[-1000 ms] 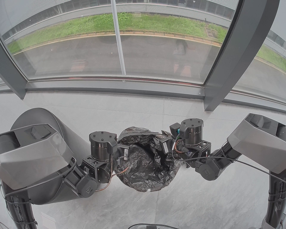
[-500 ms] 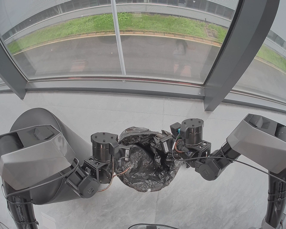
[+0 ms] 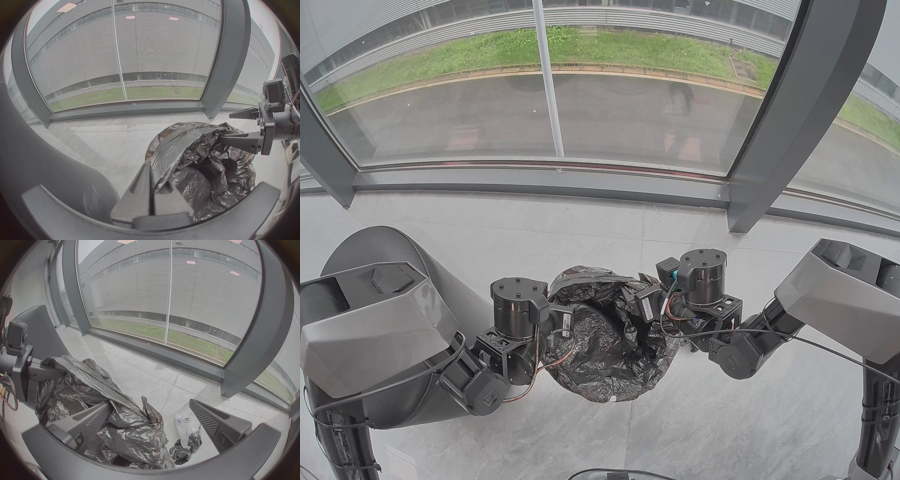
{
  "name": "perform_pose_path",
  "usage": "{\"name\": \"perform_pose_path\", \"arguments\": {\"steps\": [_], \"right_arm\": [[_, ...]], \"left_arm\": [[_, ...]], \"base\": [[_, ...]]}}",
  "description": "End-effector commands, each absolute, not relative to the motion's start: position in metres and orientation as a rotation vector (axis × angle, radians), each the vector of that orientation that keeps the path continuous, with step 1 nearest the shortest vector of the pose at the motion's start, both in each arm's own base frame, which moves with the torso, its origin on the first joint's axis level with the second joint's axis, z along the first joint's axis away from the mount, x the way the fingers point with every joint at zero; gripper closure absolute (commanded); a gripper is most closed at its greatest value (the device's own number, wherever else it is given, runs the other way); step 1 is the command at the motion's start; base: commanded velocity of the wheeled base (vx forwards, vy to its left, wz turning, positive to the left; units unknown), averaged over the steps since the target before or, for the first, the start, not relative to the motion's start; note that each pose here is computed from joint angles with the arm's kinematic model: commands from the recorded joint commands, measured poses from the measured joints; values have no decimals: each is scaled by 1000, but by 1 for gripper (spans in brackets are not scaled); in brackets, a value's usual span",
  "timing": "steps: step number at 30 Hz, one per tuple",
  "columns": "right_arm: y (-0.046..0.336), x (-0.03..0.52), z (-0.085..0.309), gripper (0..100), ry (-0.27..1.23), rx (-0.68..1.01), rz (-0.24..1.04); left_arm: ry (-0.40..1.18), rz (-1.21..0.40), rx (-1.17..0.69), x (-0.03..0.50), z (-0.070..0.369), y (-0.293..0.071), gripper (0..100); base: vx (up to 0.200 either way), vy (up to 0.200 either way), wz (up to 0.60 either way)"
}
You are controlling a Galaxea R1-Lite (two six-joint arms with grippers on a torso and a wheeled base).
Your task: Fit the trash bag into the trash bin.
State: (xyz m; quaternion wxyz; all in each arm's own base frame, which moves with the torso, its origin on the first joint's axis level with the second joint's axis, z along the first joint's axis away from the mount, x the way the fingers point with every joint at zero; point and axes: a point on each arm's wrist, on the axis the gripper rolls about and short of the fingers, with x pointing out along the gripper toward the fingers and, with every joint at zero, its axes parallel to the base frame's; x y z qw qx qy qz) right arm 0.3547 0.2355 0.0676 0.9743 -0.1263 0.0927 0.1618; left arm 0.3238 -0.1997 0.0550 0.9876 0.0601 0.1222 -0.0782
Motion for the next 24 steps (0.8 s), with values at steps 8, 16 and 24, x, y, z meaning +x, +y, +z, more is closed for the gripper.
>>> {"name": "perform_pose_path", "arguments": {"steps": [8, 16, 24], "right_arm": [[236, 355, 67, 0, 188, -256, 326], [236, 355, 67, 0, 188, -256, 326], [236, 355, 66, 0, 188, -254, 328]], "left_arm": [[249, -156, 124, 324, 54, -199, 0], [240, -163, 118, 324, 55, -200, 0], [236, -163, 122, 324, 54, -200, 0]], "base": [[0, 0, 0], [0, 0, 0], [0, 0, 0]]}}
